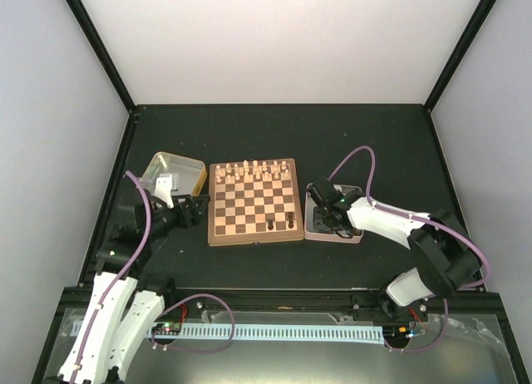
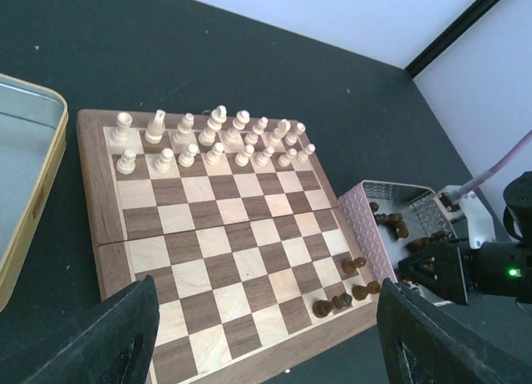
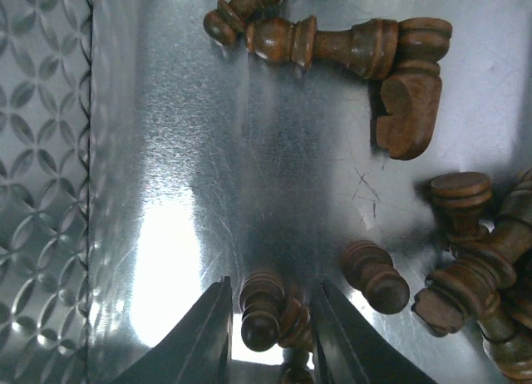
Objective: Set up the chess pieces on the board
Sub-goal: Pick up the chess piece from the storage box, then place the chess piece on the chessboard, then pick up the chess piece from the storage box, then place the chess piece on the chessboard.
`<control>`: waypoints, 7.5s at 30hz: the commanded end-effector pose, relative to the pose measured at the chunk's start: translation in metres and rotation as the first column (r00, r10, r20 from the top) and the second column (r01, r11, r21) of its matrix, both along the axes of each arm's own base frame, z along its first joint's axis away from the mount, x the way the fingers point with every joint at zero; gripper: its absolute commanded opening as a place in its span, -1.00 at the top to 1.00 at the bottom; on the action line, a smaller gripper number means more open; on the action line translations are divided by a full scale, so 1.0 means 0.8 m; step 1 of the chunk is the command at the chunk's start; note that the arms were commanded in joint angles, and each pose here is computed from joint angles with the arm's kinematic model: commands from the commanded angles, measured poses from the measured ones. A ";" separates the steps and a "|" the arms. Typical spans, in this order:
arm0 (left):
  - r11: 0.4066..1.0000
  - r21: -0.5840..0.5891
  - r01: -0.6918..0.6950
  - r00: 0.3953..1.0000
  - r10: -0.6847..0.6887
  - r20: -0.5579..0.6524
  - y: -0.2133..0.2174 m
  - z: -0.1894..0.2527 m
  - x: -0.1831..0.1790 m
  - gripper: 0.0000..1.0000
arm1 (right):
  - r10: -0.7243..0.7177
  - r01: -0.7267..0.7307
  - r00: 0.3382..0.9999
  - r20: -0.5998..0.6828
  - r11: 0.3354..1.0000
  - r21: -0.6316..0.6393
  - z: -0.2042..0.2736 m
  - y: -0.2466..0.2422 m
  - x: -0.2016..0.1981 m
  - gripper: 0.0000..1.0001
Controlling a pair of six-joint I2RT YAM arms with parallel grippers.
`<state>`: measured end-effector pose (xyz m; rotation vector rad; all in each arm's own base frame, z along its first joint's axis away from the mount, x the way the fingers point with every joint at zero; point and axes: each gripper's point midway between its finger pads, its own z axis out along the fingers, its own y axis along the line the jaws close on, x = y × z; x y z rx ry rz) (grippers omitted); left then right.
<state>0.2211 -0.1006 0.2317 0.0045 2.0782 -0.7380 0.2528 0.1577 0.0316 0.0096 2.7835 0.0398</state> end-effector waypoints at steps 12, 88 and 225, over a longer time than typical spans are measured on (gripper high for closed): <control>0.999 0.025 -0.045 0.998 0.044 0.043 0.010 0.002 0.000 -0.51 | -0.018 0.004 0.989 0.149 0.996 0.090 0.080 0.007 0.018 0.93; 0.999 0.027 -0.043 0.999 0.042 0.031 0.008 -0.004 0.012 -0.55 | 0.071 -0.074 0.964 0.258 0.997 0.003 0.128 0.066 0.056 0.36; 0.663 -0.588 0.464 0.782 -0.618 -0.079 -0.187 0.055 -0.001 0.91 | 0.290 -0.735 0.670 0.683 0.389 0.556 0.329 0.223 -0.072 -0.21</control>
